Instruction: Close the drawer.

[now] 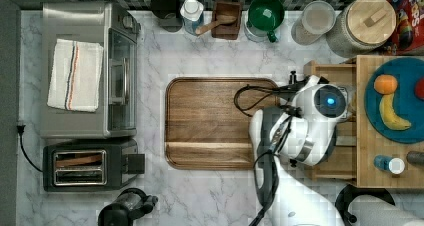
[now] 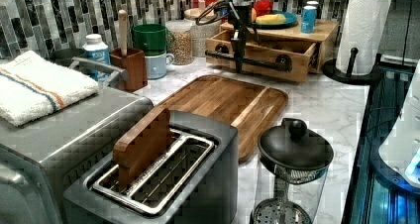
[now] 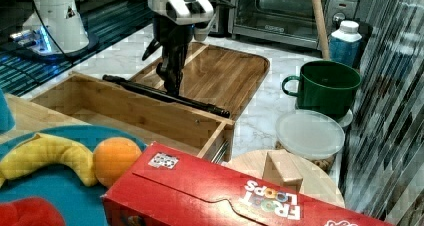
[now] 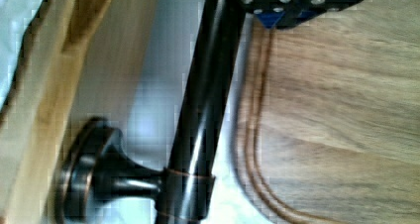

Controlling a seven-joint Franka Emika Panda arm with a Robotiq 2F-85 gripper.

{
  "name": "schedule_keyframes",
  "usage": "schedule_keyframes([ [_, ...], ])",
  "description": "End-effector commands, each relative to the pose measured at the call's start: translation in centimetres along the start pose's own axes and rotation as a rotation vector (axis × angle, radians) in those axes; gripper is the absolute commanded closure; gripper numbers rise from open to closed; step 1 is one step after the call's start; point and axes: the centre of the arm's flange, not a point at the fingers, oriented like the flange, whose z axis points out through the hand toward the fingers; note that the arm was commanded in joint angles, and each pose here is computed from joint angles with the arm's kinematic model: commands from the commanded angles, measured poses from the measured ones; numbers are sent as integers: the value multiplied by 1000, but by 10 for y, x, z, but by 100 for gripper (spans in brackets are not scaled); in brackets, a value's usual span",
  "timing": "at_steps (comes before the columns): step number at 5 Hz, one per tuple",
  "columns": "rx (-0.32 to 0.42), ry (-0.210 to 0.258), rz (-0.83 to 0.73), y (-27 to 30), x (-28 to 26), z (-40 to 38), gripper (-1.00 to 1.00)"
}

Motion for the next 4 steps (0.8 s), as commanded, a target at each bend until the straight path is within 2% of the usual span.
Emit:
schedule_keyframes([
  [1,-183,111,85,213,-70,-62,100],
  [3,-217,72,113,239,-87,-93,100],
  [4,-205,80,195,227,-88,-93,100],
])
